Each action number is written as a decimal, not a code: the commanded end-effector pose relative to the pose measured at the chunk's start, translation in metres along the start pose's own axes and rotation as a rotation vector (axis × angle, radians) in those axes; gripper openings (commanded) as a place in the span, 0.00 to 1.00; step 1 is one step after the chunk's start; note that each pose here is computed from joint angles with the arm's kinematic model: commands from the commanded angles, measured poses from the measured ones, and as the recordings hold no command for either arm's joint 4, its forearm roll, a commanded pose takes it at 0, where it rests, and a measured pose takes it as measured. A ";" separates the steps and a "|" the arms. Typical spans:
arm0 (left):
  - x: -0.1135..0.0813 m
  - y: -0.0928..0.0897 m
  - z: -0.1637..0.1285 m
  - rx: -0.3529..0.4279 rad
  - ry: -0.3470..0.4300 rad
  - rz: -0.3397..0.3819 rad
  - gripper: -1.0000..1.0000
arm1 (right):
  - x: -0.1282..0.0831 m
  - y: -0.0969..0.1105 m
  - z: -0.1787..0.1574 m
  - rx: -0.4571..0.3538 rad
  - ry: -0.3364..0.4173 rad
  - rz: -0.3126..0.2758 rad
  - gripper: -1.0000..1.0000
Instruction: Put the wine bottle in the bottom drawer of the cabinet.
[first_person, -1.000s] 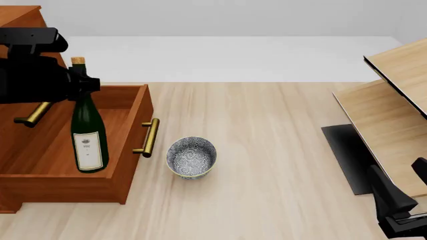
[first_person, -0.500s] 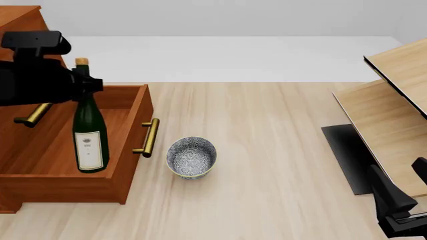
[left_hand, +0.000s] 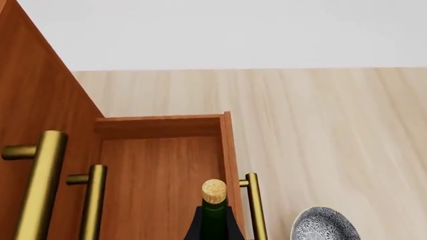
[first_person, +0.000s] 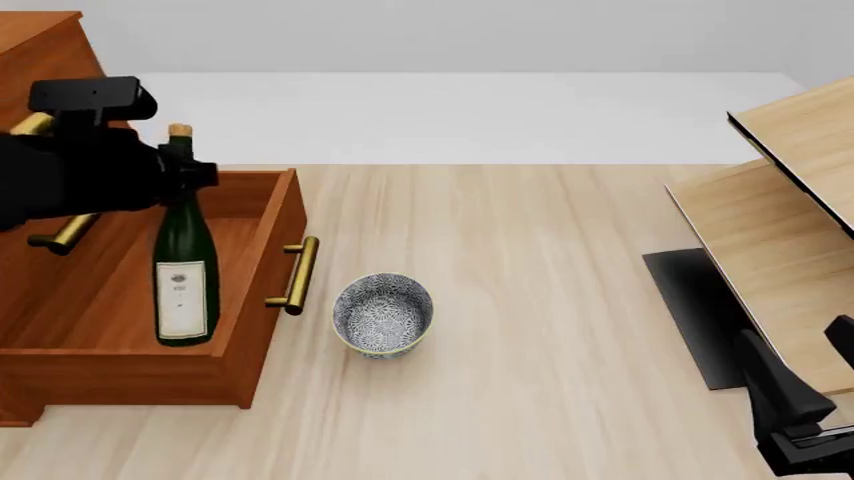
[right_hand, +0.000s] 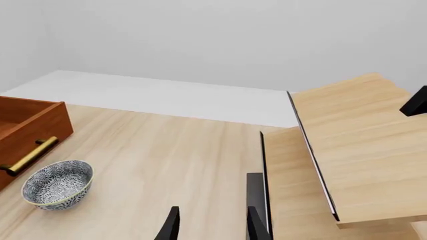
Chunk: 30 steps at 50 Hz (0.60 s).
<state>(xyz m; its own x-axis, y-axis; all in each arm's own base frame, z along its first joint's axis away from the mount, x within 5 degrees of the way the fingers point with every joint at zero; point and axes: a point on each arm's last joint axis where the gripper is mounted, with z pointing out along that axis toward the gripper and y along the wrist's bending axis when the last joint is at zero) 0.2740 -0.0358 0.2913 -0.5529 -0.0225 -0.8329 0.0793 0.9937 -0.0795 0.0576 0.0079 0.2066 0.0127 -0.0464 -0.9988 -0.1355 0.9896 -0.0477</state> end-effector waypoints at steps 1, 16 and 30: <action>0.026 0.006 0.022 -0.021 0.095 0.009 0.00 | 0.000 0.000 0.000 0.004 0.001 0.000 1.00; 0.032 0.006 0.037 -0.018 0.106 0.000 0.00 | 0.000 0.000 0.000 0.006 0.002 0.000 1.00; 0.029 0.007 0.051 -0.021 0.123 0.020 0.00 | 0.000 -0.001 -0.001 0.012 0.002 0.001 1.00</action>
<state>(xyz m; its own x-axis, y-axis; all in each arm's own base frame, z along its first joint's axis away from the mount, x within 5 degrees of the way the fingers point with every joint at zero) 0.2957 -0.0350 0.2536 -0.6120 -0.0295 -0.7903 0.0575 0.9950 -0.0817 0.0574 0.0074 0.2063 0.0111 -0.0465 -0.9989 -0.1275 0.9907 -0.0475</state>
